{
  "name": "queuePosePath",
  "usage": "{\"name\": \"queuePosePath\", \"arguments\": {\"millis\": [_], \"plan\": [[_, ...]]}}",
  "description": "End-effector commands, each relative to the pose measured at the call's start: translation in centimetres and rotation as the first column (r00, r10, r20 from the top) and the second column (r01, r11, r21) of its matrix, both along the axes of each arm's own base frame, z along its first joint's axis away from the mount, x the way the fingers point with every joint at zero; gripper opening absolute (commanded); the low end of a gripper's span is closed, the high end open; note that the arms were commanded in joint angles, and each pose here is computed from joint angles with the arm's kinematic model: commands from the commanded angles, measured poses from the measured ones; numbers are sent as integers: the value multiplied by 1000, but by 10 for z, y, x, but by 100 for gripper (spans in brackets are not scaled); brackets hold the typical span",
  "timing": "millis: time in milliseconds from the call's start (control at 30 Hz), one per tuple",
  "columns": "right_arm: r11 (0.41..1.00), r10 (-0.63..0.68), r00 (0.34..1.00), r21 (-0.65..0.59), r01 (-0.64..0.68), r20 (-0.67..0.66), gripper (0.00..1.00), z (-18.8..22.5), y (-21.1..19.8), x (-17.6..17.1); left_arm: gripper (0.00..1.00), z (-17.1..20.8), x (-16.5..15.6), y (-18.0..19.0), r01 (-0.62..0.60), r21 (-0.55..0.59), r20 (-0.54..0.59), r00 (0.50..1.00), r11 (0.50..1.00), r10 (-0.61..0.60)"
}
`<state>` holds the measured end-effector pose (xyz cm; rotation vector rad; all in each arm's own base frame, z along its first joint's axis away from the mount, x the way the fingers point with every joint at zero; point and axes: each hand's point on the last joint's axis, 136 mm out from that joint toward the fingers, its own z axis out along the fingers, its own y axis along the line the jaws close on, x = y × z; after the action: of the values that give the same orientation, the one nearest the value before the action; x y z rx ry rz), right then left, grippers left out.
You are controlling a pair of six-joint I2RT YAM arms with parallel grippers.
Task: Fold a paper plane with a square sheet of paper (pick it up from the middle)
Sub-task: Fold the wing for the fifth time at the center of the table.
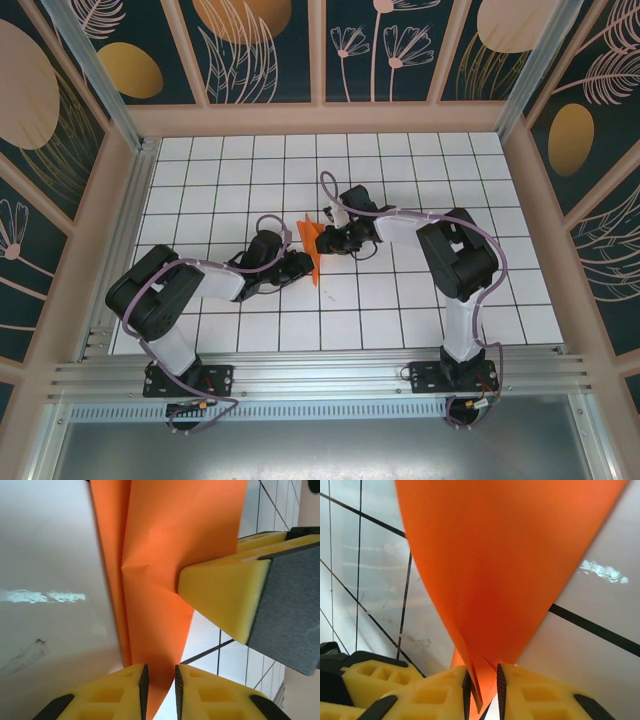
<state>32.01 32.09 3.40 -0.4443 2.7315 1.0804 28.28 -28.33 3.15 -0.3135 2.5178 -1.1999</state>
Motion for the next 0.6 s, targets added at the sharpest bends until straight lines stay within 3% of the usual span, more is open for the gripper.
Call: {"name": "queuePosePath", "arguments": {"millis": [0, 333, 567], "plan": [[998, 19, 1000, 57, -20, 24, 26, 15, 10, 3, 24, -10, 1, 6, -3, 62, 5, 1000, 998, 3], [998, 14, 999, 58, -15, 31, 33, 14, 16, 13, 27, -13, 1, 8, -1, 90, 10, 1000, 996, 0], [999, 7, 1000, 31, -8, 19, 30, 4, 15, 16, 29, -11, 2, 8, 4, 92, 24, 1000, 996, -6]]}}
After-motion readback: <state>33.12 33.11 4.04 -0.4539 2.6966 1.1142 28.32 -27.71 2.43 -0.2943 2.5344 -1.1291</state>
